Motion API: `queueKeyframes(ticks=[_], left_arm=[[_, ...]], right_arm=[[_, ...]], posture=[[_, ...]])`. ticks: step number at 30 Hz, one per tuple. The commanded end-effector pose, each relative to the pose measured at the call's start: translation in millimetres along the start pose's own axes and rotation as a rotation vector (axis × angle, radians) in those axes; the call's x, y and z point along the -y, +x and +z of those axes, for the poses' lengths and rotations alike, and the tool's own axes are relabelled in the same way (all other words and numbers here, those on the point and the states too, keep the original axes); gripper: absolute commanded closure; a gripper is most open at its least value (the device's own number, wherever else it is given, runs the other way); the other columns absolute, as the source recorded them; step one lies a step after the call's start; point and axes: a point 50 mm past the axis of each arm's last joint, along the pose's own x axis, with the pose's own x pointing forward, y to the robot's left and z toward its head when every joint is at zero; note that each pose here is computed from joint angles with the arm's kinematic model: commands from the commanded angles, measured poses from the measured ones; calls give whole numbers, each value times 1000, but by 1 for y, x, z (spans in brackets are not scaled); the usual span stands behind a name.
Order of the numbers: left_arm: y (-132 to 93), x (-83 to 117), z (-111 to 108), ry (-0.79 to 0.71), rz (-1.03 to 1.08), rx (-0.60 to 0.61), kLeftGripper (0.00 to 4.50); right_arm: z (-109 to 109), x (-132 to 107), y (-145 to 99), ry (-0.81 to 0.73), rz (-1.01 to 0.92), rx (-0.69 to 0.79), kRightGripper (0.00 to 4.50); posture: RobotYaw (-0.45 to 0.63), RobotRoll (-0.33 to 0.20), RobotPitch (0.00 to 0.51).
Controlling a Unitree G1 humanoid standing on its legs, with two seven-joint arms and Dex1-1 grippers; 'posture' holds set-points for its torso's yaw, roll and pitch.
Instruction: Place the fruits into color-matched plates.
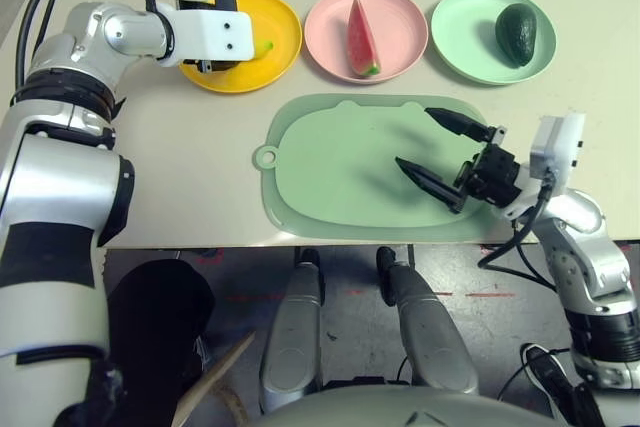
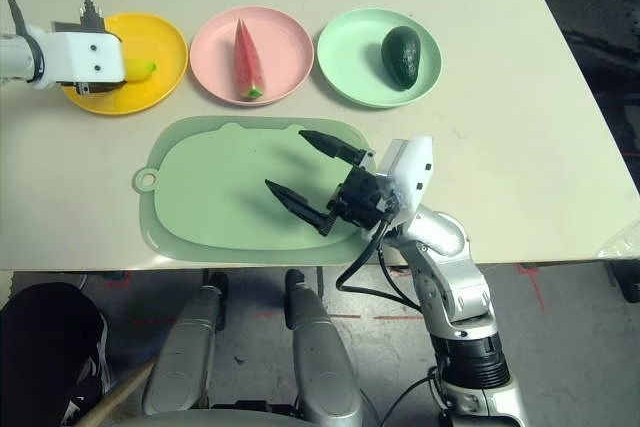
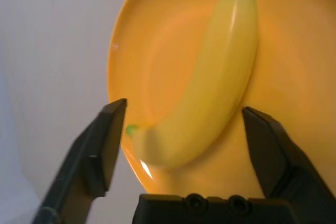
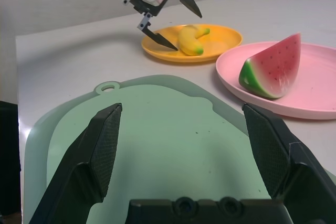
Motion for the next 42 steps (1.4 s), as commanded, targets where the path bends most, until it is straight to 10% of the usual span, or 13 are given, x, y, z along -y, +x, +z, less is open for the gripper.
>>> queueKeyframes(ticks=[1,15,23,31,42], left_arm=[[-10,8,-13,-69,-29,-6,18],[-82,6,-70,-814,553,223,18],[-99,75,-93,-1155,814,231,18],[-91,132,-89,-1326,837,143,18],[-79,142,-69,-1366,836,157,18]], right_arm=[[-4,6,-9,21,-43,-29,0],[15,82,-60,-45,-492,-53,0],[26,103,-101,-125,-703,-56,0],[27,116,-134,-149,-836,-40,0],[8,135,-161,-142,-898,-80,0]], posture=[[-22,0,419],[16,0,459],[18,0,464],[-29,0,453],[-8,0,445]])
